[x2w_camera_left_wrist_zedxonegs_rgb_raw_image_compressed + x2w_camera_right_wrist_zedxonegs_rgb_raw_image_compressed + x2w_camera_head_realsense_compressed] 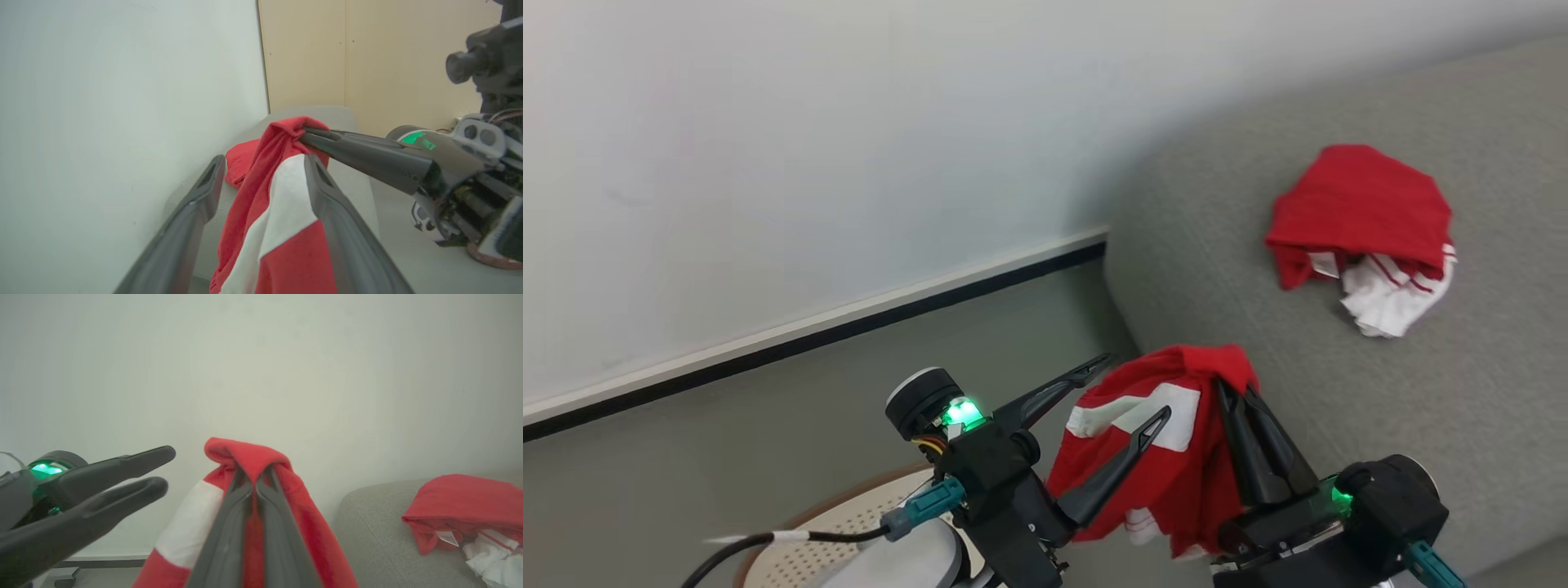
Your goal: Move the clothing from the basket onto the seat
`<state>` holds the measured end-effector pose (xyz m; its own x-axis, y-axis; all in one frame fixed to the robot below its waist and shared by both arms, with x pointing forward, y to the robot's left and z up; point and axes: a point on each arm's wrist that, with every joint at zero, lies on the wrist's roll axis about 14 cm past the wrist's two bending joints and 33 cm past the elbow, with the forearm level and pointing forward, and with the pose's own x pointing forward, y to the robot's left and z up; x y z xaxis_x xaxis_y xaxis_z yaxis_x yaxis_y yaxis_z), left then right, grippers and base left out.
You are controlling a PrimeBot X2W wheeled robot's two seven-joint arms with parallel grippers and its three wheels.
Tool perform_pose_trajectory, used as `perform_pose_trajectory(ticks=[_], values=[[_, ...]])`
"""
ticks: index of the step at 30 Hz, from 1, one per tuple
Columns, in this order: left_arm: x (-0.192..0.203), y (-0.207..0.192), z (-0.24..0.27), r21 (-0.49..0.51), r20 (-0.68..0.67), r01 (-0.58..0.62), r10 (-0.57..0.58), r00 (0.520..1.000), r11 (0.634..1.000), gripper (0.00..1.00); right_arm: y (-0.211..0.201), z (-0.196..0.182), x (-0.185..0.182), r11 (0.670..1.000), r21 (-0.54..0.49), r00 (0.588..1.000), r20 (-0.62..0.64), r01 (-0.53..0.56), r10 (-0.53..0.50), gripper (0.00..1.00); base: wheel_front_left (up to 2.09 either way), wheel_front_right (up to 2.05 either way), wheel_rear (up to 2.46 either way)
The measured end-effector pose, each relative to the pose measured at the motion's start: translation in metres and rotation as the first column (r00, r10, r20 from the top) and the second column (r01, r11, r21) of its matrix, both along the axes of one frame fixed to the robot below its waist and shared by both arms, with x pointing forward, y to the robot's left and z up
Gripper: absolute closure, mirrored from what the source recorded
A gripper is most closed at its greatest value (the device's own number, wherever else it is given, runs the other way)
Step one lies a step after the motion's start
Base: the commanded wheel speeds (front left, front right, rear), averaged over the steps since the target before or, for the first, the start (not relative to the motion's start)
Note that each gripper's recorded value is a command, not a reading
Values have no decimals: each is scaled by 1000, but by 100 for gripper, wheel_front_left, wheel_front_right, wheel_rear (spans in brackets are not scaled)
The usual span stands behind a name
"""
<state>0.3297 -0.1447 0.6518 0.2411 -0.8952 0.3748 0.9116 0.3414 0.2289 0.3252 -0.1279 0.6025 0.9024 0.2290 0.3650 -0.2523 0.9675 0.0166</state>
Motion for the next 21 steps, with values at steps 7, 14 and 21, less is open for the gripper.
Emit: perform_pose_trajectory(ticks=[7, 14, 21], values=[[-17, -33, 0, -7, 13, 136, -136, 991, 991, 0, -42, 3, -13, 987, -8, 988, 6, 158, -158, 100, 0, 0, 0], [-35, -63, 1, -17, 26, 289, -289, 957, 957, 0, -83, 7, -26, 945, -33, 946, 11, 325, -325, 100, 0, 0, 0], [-46, -80, -12, -25, 0, 406, -407, 914, 913, 0, -104, 0, -33, 906, -62, 907, -21, 418, -420, 100, 6, 6, 6]])
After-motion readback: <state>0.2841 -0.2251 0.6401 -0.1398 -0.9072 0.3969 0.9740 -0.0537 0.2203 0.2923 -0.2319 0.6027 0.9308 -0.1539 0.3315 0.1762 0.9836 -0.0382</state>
